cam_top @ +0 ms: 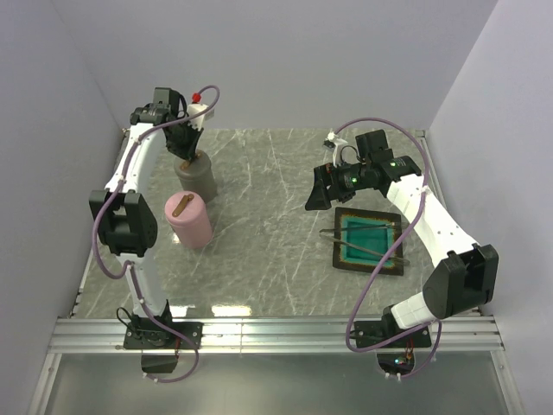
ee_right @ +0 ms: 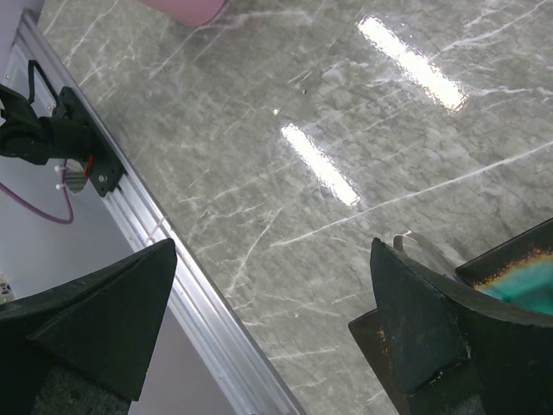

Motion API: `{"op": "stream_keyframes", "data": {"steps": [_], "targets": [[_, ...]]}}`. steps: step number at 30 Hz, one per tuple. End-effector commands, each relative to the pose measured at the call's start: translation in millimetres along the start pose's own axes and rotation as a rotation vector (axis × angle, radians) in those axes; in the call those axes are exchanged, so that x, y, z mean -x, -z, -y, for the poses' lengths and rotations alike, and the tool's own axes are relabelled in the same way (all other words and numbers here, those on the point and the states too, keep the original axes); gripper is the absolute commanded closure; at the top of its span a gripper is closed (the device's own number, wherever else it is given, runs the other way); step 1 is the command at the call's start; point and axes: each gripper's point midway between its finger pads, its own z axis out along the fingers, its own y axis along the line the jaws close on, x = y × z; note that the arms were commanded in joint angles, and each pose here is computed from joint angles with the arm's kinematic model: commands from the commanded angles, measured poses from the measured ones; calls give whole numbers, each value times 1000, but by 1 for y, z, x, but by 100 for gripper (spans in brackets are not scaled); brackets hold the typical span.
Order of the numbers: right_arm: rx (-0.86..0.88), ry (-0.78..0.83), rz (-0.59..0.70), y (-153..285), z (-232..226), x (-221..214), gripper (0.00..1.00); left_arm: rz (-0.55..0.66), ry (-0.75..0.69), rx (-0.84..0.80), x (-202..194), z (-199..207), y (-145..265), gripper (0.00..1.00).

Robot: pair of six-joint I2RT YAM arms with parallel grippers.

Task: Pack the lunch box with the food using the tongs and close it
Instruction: Move the lunch box

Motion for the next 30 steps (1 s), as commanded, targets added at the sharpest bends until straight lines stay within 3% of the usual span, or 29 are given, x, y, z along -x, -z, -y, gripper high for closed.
{"op": "stream_keyframes", "data": {"steps": [1, 11, 18, 30], "targets": [[18, 28, 19, 4, -8, 6, 0, -113, 34, -74, -38, 25, 21, 100], [26, 32, 25, 6, -12, 6, 0, -109, 60, -70, -58, 37, 30, 94], [25, 34, 29, 7, -13, 7, 0, -57, 58, -47, -40, 32, 40, 73], [12, 38, 34, 8, -11, 10, 0, 156, 46, 43, 23, 15, 86, 41]]}}
